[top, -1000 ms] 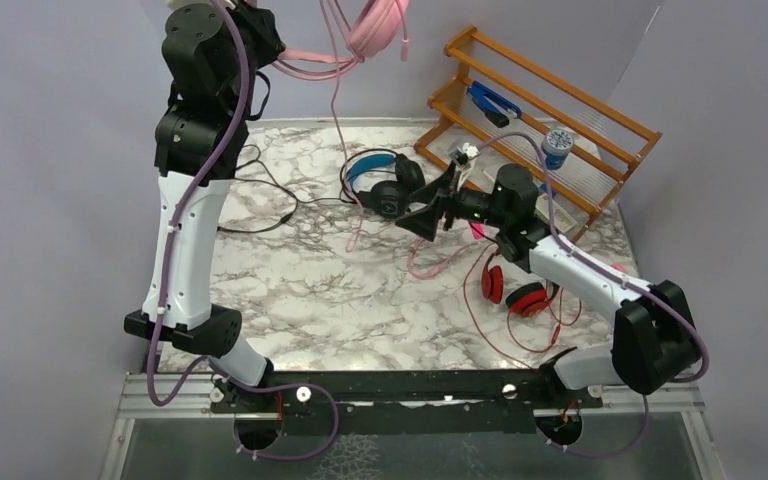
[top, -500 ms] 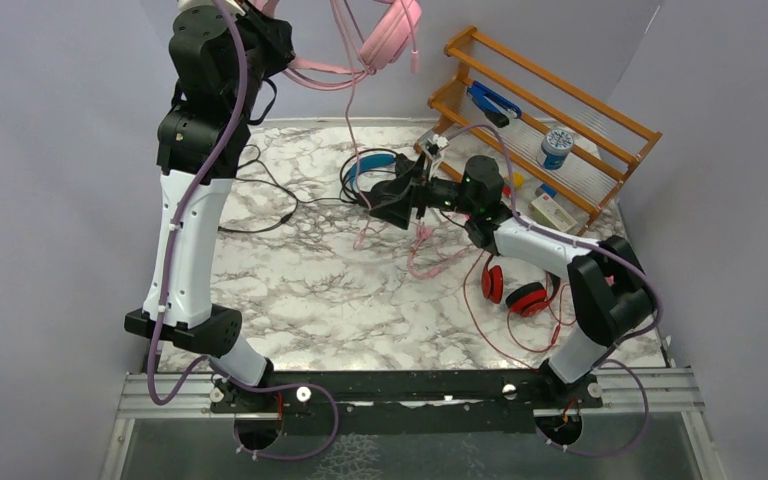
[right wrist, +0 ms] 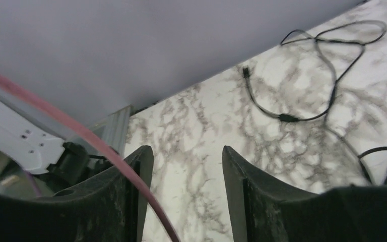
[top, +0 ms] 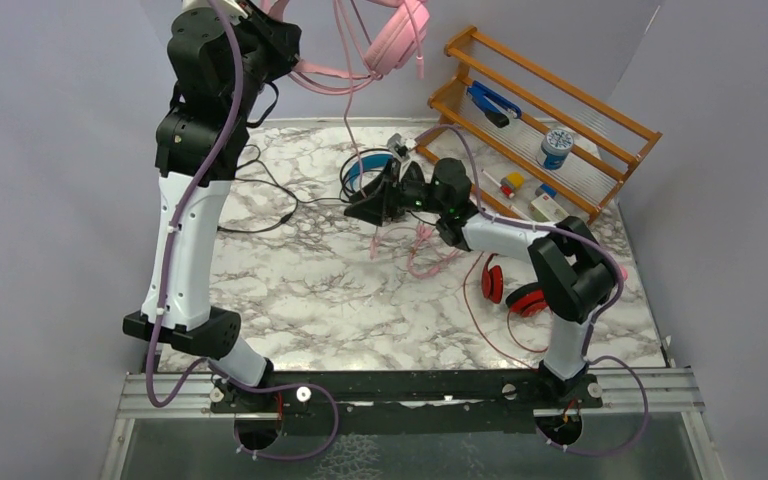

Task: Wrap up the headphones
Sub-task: Wrap the headphones cable around the headphones.

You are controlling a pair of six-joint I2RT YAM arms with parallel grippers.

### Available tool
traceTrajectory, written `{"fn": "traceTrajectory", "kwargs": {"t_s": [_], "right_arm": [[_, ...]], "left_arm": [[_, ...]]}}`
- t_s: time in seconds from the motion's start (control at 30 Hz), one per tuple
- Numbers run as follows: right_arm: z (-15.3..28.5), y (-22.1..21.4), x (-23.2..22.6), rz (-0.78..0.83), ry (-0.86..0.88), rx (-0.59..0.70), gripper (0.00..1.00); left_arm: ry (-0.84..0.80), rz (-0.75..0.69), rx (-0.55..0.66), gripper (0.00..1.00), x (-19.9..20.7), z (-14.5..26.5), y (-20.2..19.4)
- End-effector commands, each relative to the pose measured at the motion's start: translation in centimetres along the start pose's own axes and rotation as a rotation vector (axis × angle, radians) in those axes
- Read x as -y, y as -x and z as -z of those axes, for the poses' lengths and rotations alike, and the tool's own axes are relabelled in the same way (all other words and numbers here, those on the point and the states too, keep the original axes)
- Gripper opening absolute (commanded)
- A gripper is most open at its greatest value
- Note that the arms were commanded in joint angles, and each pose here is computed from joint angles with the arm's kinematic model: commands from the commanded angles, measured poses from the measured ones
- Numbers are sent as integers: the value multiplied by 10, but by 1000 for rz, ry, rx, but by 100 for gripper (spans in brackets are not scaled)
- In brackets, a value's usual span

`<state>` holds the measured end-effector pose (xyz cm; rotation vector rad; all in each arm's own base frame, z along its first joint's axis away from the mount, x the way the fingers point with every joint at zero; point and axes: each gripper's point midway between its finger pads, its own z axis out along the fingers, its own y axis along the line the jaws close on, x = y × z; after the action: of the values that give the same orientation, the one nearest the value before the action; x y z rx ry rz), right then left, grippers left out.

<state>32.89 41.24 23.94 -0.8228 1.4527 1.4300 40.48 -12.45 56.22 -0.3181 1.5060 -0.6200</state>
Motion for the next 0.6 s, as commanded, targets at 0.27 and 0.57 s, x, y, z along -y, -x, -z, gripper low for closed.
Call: {"fn": "traceTrajectory", "kwargs": {"t_s": [0.27, 0.57], "right_arm": [[52, -34, -25, -89, -81, 7, 3], [118, -55, -10, -153, -246, -100, 0]], "left_arm": [[-150, 37, 99, 0, 39, 38, 45], [-244, -29, -14, 0, 50, 33, 19]]}}
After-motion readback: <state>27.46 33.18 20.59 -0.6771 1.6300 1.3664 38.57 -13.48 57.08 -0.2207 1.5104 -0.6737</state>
